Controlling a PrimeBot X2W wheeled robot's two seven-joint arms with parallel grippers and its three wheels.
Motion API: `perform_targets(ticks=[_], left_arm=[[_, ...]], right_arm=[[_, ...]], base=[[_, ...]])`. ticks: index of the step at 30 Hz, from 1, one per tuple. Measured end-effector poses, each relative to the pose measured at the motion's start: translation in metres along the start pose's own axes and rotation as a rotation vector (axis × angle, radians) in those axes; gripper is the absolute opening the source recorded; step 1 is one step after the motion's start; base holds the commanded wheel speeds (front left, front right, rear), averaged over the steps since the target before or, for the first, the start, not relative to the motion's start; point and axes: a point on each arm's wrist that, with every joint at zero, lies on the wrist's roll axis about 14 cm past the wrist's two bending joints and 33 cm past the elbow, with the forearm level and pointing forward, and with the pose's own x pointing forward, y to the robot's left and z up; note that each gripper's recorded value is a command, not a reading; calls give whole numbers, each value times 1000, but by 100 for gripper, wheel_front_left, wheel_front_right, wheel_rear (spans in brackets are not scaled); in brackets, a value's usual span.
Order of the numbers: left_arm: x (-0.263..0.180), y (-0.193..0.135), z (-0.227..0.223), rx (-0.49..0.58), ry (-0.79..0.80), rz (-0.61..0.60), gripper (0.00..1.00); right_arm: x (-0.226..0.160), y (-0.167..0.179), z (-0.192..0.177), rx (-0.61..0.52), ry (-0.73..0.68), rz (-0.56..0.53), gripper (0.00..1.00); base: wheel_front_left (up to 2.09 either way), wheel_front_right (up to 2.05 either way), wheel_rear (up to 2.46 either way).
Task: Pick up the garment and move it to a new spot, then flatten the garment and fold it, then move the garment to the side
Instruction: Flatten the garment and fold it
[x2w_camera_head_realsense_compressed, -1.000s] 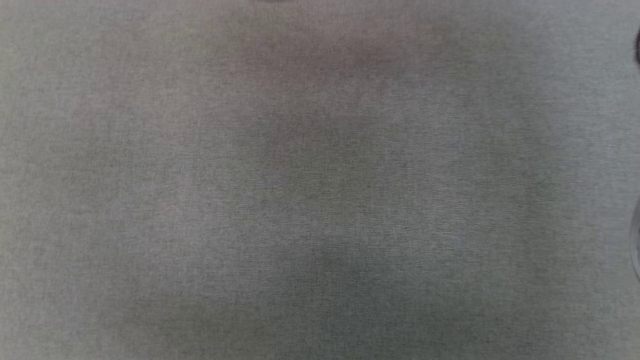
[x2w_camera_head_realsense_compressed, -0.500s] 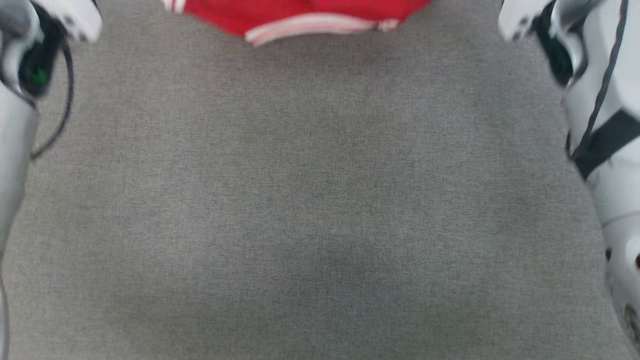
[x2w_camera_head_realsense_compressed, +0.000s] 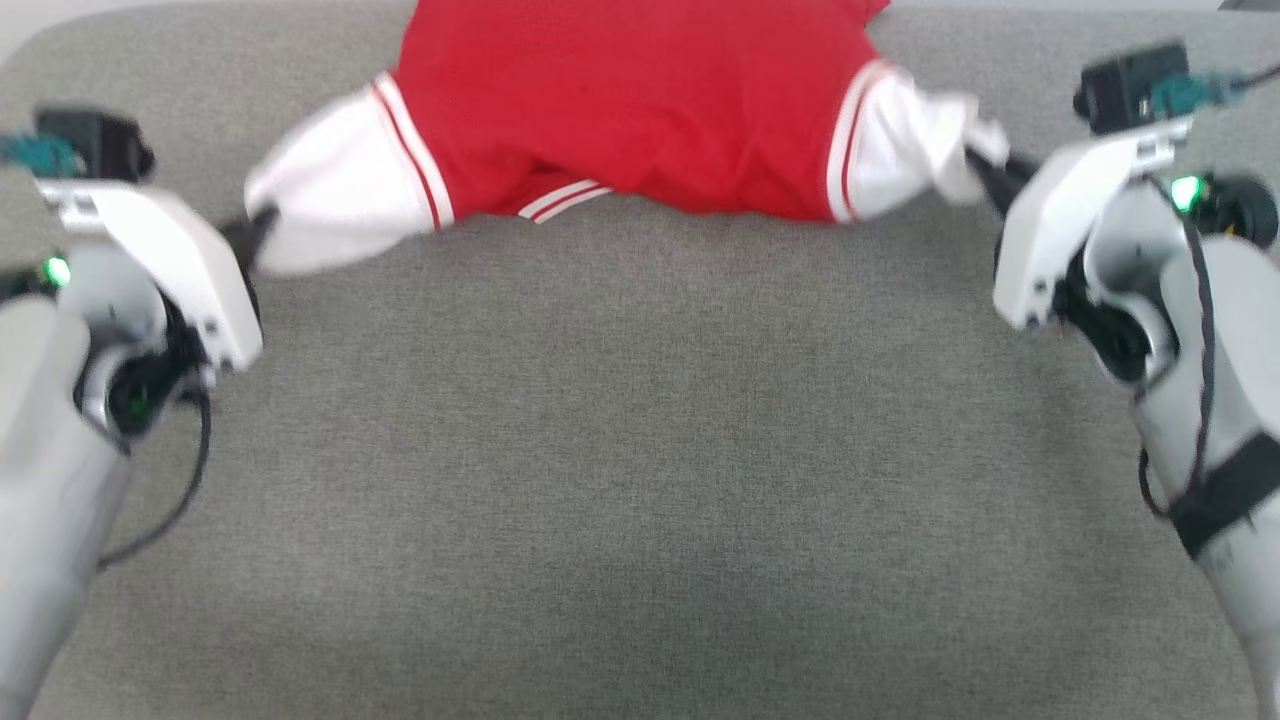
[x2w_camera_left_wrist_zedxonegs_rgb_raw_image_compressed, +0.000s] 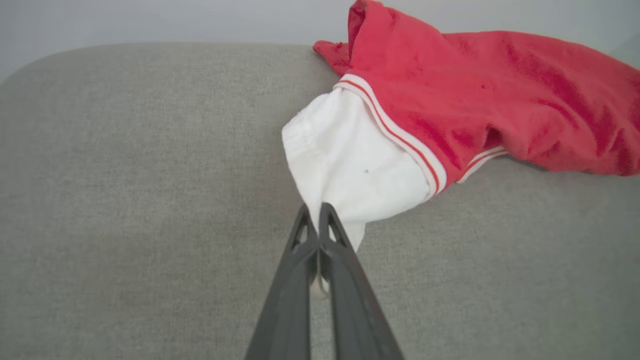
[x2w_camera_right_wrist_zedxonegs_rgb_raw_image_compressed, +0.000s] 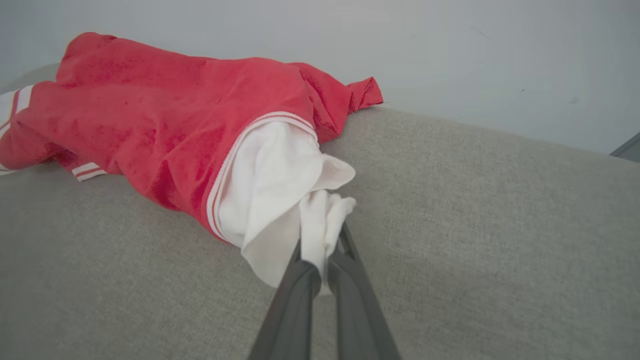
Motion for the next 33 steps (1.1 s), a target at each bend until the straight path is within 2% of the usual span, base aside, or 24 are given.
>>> perform_targets(ticks=[17,33], left_arm=[[-94,-15,-79,-84,195,23,0],[-180,-45,-152,-179,434,63,0]], right_arm=[[-89,24,-82,32,373,137,0],[-186,43,-141,79,705,193,0]], base=[[0,0,0],[0,0,0]])
